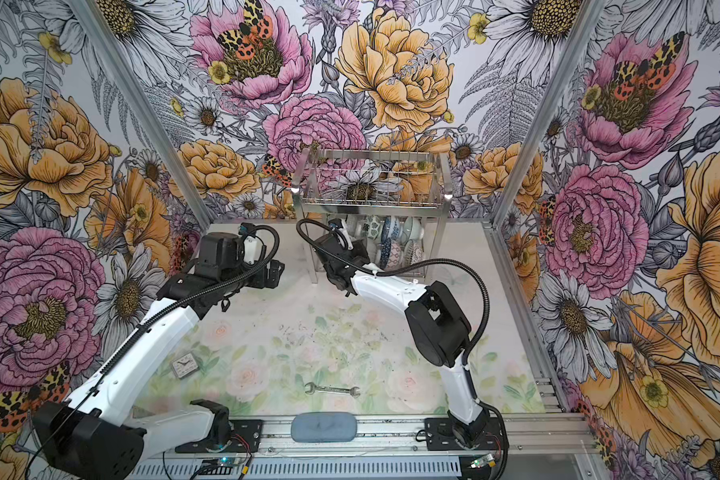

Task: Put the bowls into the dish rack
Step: 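Lower the green-and-orange bowl into the rack with the right gripper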

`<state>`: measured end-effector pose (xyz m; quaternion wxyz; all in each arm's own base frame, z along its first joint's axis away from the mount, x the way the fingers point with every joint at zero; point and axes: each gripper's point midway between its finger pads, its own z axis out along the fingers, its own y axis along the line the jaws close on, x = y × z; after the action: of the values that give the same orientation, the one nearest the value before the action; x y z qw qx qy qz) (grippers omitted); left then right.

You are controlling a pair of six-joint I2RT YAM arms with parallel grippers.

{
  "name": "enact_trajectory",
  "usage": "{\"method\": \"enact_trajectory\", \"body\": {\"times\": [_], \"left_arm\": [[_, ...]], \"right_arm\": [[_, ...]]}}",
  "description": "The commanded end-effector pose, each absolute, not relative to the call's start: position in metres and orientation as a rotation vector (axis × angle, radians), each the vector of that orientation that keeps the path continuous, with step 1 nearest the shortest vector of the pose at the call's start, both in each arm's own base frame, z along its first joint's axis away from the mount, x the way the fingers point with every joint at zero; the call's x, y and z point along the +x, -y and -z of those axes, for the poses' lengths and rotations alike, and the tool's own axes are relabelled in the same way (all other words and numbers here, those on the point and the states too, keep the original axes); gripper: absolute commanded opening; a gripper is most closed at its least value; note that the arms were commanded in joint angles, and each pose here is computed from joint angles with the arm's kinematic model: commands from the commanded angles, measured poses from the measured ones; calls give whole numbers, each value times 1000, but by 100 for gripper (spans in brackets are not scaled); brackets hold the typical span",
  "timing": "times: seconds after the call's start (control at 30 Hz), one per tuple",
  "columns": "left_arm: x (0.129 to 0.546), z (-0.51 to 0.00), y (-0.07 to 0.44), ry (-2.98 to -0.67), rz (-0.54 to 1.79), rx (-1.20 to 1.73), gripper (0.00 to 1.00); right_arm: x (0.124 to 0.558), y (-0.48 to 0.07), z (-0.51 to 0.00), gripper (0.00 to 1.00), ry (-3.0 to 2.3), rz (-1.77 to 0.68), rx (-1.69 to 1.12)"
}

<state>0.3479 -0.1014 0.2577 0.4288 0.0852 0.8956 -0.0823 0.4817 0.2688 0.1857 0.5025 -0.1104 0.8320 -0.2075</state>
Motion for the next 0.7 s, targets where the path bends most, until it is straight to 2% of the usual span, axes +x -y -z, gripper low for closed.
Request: {"method": "enact_trajectory", "body": {"times": [0.0,0.67], "left_arm": [[352,-262,103,-2211,232,219,99],[351,-265,99,-2203,215,212,98]], "right_arm": [[494,-266,-207,0,-1938,582,-215],[538,-263,-173,0,-1927,754,-214]]}}
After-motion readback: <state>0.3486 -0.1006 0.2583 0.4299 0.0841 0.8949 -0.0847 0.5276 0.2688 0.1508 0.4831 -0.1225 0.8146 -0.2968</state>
